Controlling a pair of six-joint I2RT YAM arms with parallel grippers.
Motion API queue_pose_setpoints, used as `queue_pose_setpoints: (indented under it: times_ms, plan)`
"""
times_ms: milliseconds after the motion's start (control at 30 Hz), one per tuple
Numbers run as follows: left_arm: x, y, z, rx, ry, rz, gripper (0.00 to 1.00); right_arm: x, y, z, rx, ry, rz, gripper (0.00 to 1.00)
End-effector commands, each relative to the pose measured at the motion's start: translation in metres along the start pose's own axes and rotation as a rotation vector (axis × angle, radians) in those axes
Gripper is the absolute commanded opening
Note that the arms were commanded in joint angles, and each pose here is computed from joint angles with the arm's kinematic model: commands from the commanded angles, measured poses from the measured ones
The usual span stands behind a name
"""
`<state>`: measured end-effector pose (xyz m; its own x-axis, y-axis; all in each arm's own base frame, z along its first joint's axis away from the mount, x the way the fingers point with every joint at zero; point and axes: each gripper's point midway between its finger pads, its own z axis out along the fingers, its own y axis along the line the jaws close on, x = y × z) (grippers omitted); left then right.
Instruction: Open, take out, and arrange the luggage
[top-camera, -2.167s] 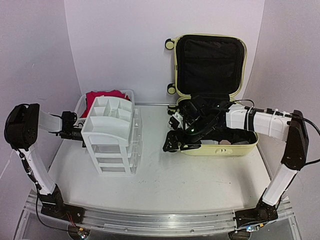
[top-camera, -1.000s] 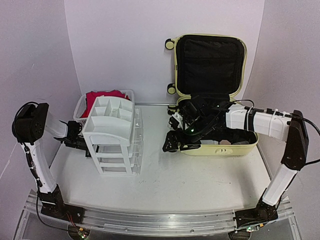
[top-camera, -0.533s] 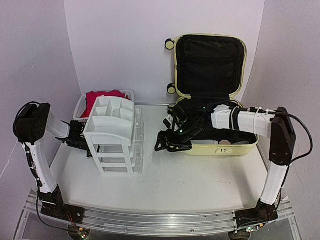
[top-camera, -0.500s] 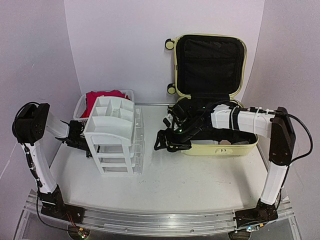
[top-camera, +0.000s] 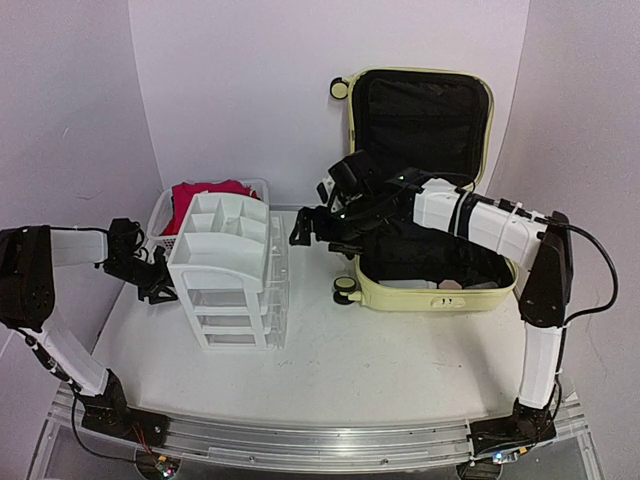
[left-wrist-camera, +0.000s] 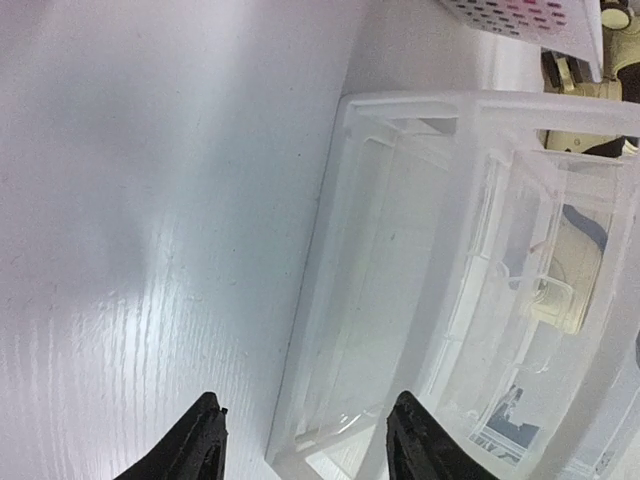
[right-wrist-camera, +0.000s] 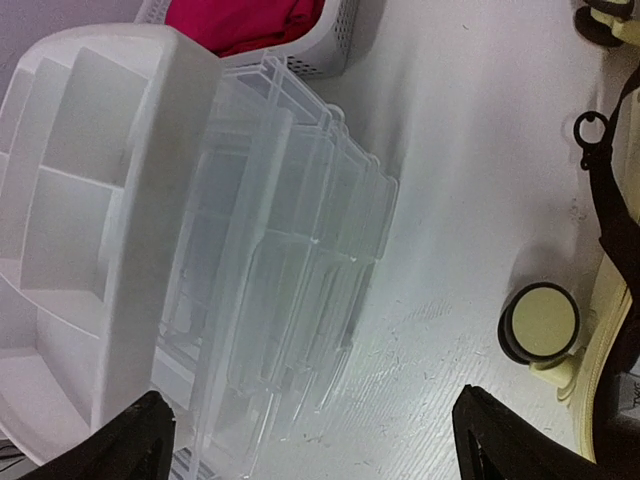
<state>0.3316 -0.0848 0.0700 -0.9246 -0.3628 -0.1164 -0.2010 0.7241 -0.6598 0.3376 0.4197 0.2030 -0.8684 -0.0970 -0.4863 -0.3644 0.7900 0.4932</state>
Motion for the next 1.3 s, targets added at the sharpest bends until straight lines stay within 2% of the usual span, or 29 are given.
queue_pose_setpoints:
  times_ms: [0, 100, 233, 367, 433, 533, 633, 733, 867, 933, 1033, 1200, 1267]
  plan:
    - [-0.012, -0.014, -0.044, -0.113, -0.11, 0.108, 0.58, -0.006, 0.017, 0.01, 0.052, -0.016, -0.078, 0.98]
    - [-0.017, -0.029, -0.072, -0.129, -0.194, 0.146, 0.61, 0.001, 0.013, 0.021, 0.128, 0.016, -0.113, 0.98]
    - [-0.028, -0.056, -0.12, -0.154, -0.336, 0.184, 0.63, 0.004, 0.002, 0.021, 0.295, -0.026, -0.211, 0.98]
    - [-0.033, -0.095, -0.166, -0.104, -0.473, 0.251, 0.65, 0.005, -0.011, 0.018, 0.406, -0.018, -0.256, 0.98]
    - [-0.032, -0.115, -0.18, -0.057, -0.5, 0.29, 0.66, 0.005, -0.021, 0.01, 0.473, -0.018, -0.283, 0.98]
    - [-0.024, -0.149, -0.185, 0.054, -0.468, 0.353, 0.68, 0.002, -0.034, -0.008, 0.573, -0.041, -0.317, 0.98]
    - [-0.007, -0.19, -0.177, 0.177, -0.377, 0.44, 0.71, 0.001, -0.036, -0.017, 0.601, -0.053, -0.338, 0.98]
    - [0.009, -0.214, -0.159, 0.17, -0.313, 0.527, 0.74, -0.002, -0.038, -0.024, 0.656, -0.067, -0.371, 0.98]
    - [0.016, -0.22, -0.14, 0.105, -0.268, 0.581, 0.78, -0.004, -0.032, -0.024, 0.632, -0.067, -0.382, 0.98]
    - [0.016, -0.208, -0.129, 0.012, -0.231, 0.575, 0.78, -0.001, -0.025, -0.018, 0.58, -0.044, -0.374, 0.98]
    - [0.018, -0.18, -0.116, -0.129, -0.176, 0.555, 0.7, 0.001, -0.02, -0.011, 0.553, -0.031, -0.374, 0.98]
    - [0.014, -0.15, -0.114, -0.259, -0.192, 0.533, 0.62, 0.001, -0.027, -0.01, 0.59, -0.033, -0.387, 0.98]
    - [0.009, -0.139, -0.111, -0.329, -0.179, 0.534, 0.56, -0.001, -0.035, -0.017, 0.632, -0.048, -0.393, 0.98]
